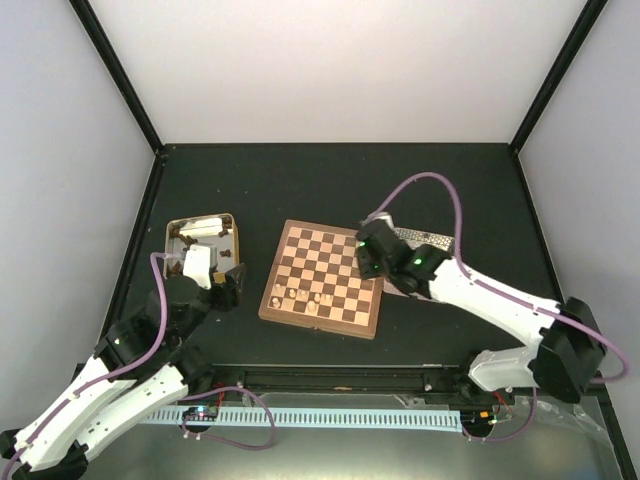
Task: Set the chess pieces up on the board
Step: Pick up the chess piece from the storage box, then place the chess piece on the chessboard, then pick up the chess piece from the storage box, then place the chess piece on the chessboard.
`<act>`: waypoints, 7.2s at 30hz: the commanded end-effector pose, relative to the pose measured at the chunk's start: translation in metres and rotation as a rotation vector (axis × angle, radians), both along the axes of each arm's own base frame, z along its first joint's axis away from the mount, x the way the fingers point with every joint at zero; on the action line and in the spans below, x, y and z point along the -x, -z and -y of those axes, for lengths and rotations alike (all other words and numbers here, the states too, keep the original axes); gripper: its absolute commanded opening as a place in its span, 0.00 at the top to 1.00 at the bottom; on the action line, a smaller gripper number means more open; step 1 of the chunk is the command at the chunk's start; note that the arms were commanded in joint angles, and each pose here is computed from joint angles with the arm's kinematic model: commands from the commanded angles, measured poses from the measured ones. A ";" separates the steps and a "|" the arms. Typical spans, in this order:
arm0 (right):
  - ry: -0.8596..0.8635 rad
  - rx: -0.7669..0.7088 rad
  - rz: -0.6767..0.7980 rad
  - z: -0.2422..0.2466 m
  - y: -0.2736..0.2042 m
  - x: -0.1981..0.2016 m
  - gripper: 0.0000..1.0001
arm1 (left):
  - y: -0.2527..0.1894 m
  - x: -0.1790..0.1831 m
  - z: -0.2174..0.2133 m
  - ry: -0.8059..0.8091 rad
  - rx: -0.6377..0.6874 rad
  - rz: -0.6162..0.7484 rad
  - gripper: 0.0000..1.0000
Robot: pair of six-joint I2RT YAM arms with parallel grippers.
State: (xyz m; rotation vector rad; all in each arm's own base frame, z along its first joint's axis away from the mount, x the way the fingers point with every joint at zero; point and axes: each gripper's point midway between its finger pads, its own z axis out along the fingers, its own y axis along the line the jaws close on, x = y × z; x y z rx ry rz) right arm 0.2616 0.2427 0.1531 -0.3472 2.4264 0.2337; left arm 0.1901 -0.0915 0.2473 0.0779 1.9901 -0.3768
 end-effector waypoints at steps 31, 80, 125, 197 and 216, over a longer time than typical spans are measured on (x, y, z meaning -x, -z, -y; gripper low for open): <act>0.386 -0.008 -0.269 0.145 0.109 -0.048 0.72 | 0.007 -0.004 -0.001 -0.014 -0.045 -0.025 0.29; -0.253 0.017 -0.323 -0.032 0.086 0.046 0.92 | 0.009 -0.005 -0.004 -0.035 -0.047 -0.030 0.29; -0.222 0.054 -0.238 -0.054 0.061 0.050 0.65 | 0.008 -0.004 -0.005 -0.035 -0.048 -0.026 0.29; 0.376 -0.096 -0.123 0.143 0.027 -0.031 0.99 | 0.006 -0.004 -0.004 -0.028 -0.041 -0.021 0.29; -0.295 -0.048 -0.084 -0.127 -0.006 0.049 0.99 | -0.006 0.003 -0.038 -0.174 0.015 0.032 0.29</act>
